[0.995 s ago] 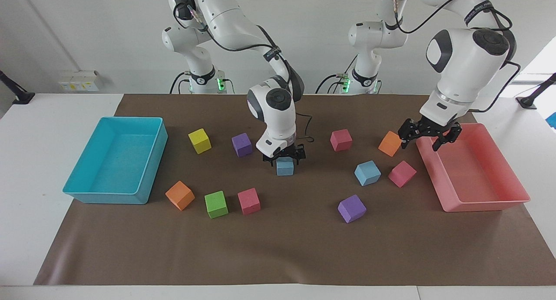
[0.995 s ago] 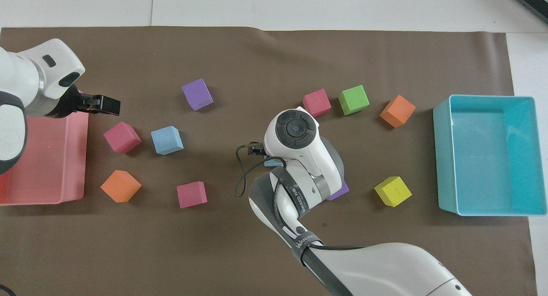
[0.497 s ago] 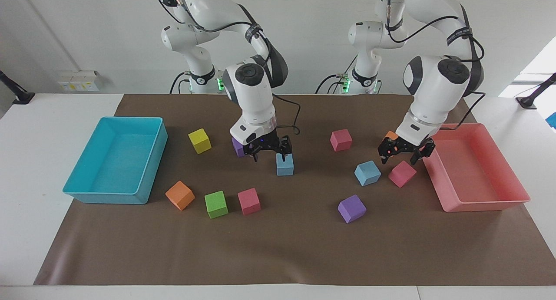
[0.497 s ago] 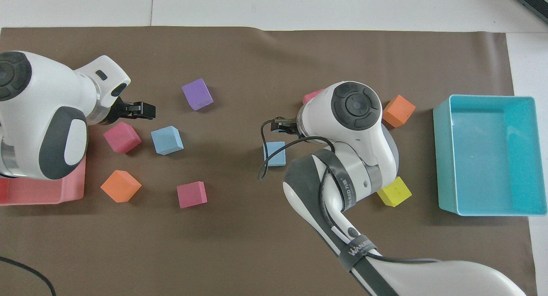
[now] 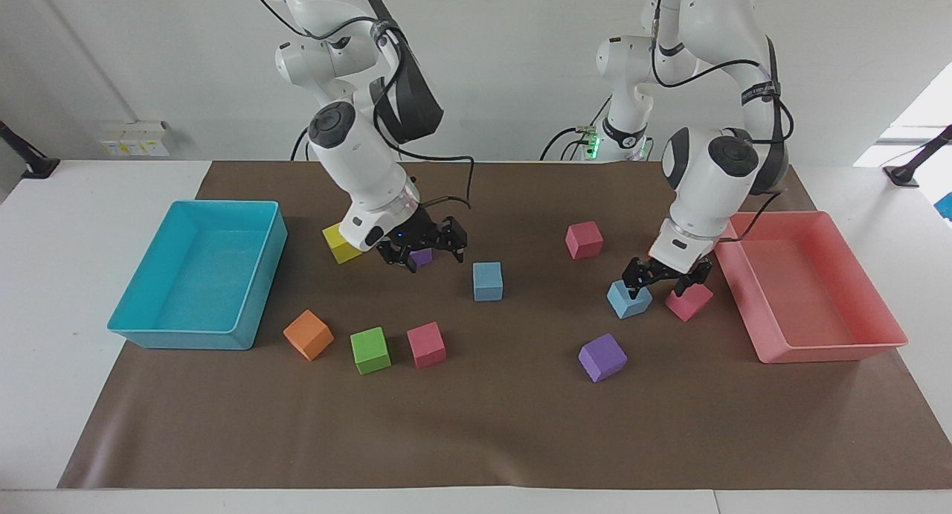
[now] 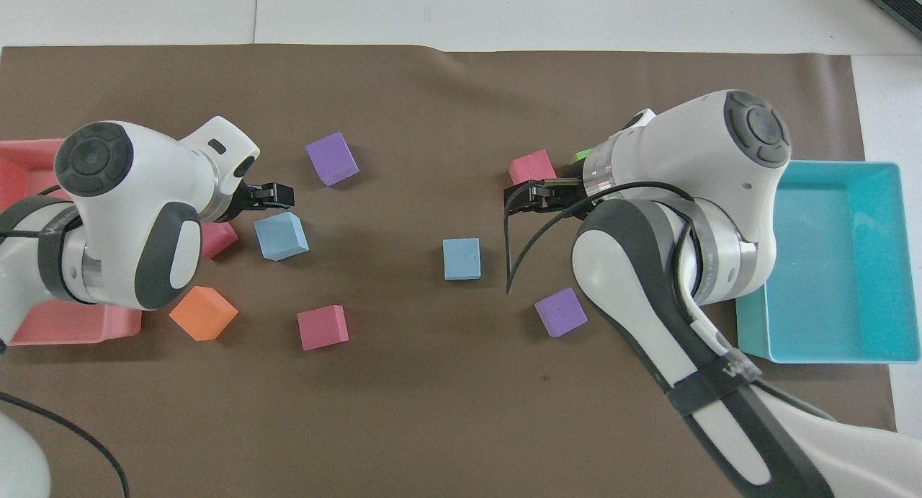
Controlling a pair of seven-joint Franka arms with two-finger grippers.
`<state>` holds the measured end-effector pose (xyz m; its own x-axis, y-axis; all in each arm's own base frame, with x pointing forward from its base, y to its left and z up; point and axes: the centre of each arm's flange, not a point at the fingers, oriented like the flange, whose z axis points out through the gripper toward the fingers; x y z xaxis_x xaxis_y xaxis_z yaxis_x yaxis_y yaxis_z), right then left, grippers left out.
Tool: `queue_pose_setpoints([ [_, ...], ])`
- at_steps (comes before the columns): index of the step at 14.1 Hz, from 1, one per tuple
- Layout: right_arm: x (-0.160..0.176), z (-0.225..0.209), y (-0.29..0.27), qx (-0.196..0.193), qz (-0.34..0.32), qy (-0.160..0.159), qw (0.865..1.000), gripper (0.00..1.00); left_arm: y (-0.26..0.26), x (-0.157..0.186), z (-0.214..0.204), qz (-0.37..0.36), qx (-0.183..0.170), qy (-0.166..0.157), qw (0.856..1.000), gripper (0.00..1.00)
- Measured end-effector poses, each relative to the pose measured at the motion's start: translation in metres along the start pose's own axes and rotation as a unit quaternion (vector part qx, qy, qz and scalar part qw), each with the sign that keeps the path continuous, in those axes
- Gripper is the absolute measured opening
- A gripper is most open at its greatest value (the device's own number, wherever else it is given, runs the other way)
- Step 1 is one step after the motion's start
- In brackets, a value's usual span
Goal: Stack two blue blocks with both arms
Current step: 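Grasp the other blue cube with the left gripper while the right gripper waits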
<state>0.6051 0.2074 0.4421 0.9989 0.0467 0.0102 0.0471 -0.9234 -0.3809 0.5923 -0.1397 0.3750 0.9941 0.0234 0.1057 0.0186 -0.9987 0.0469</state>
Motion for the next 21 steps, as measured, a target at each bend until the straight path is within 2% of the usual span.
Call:
queue_pose_setpoints([
  [2, 0.002, -0.003, 0.029, 0.024, -0.022, -0.015, 0.999, 1.00, 0.005, -0.007, 0.024, -0.010, -0.001, 0.001, 1.000, 1.00],
  [5, -0.003, 0.019, 0.059, 0.081, -0.055, -0.028, 0.995, 0.96, 0.000, -0.015, 0.043, -0.014, 0.001, -0.004, 1.000, 1.00],
  [6, -0.006, 0.029, 0.068, 0.093, -0.061, -0.032, 0.993, 0.87, 0.000, -0.015, 0.044, -0.015, 0.001, -0.005, 1.000, 1.00],
  [9, -0.010, 0.058, 0.091, 0.131, -0.065, -0.025, 0.989, 0.48, -0.001, -0.021, 0.051, -0.014, 0.003, -0.013, 1.000, 1.00],
  [13, -0.016, 0.096, 0.100, 0.161, -0.023, -0.010, 0.987, 0.04, -0.002, -0.026, 0.056, -0.014, 0.005, -0.020, 1.000, 1.00],
  [14, -0.017, 0.104, 0.101, 0.167, -0.014, -0.013, 0.986, 0.01, -0.002, -0.027, 0.057, -0.014, 0.006, -0.021, 1.000, 1.00],
  [17, -0.019, 0.116, 0.097, 0.202, 0.019, -0.010, 0.979, 0.01, -0.003, -0.030, 0.061, -0.017, 0.007, -0.026, 1.000, 1.00],
  [20, -0.022, 0.125, 0.095, 0.224, 0.042, -0.007, 0.974, 0.01, -0.003, -0.032, 0.063, -0.057, 0.009, -0.027, 0.998, 0.64],
  [21, -0.023, 0.131, 0.095, 0.224, 0.042, -0.001, 0.974, 0.01, -0.002, -0.032, 0.062, -0.065, 0.009, -0.027, 0.997, 0.61],
])
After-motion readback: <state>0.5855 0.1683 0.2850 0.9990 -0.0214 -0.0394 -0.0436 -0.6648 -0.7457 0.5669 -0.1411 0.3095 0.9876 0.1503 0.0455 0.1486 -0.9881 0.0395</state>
